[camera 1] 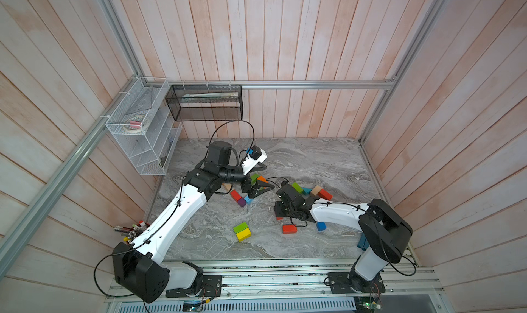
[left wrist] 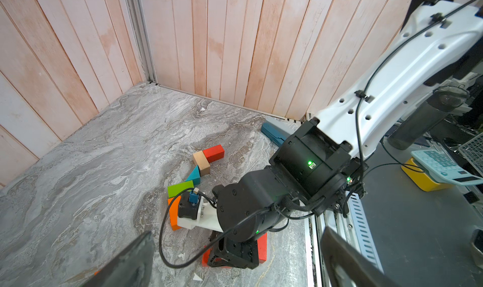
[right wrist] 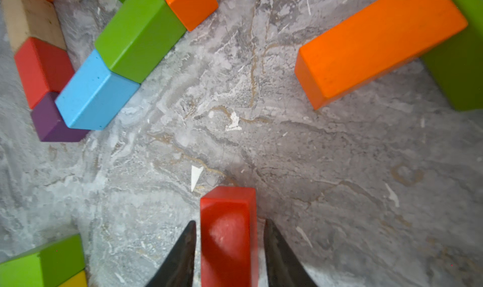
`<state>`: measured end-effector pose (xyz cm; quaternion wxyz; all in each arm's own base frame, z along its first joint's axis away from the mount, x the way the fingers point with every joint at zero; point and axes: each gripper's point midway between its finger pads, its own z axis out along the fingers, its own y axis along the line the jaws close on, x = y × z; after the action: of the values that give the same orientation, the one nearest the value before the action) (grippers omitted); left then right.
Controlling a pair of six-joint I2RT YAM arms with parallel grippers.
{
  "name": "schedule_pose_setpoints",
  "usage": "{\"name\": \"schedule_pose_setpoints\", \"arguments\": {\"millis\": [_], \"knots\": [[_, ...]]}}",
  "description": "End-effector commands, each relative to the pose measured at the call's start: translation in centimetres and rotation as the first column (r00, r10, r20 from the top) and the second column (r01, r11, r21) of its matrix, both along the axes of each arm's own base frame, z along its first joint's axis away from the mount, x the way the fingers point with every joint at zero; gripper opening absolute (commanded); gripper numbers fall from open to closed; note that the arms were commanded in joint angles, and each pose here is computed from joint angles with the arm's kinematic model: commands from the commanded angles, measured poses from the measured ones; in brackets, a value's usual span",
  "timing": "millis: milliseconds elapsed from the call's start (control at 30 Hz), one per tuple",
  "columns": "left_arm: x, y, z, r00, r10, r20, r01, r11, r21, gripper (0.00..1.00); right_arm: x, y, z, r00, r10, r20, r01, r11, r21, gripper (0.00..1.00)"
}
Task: Assemble a heart with building blocks
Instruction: Pick up the building block from the center of the board, then assemble the building block at the center of the board.
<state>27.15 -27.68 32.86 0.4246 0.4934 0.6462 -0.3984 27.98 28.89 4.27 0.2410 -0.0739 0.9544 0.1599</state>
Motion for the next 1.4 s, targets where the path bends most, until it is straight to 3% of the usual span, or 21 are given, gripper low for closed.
{"name": "schedule_pose_setpoints", "arguments": {"millis": [0,233,700,1367], "knots": [[-0.7,0.0,0.4,1.000,-0.016,0.011,0.016,1.000,-0.018,1.00,-0.5,-0.3,-0.4,0.997,0.078,0.008,-0.077,0.994,-0.079,0.43],[-0.6,0.0,0.4,1.000,-0.015,0.011,0.015,1.000,-0.017,1.00,-0.8,-0.9,-1.0,0.994,0.110,0.007,-0.108,0.985,-0.133,0.43],[-0.7,0.0,0.5,1.000,-0.014,0.015,0.015,1.000,-0.017,1.00,-1.0,-2.8,-1.0,0.968,0.245,0.048,-0.230,0.952,-0.203,0.34],[-0.7,0.0,0.4,1.000,-0.016,0.013,0.017,1.000,-0.017,1.00,2.9,-7.2,0.5,0.974,0.205,0.094,-0.187,0.968,-0.168,0.27]]}}
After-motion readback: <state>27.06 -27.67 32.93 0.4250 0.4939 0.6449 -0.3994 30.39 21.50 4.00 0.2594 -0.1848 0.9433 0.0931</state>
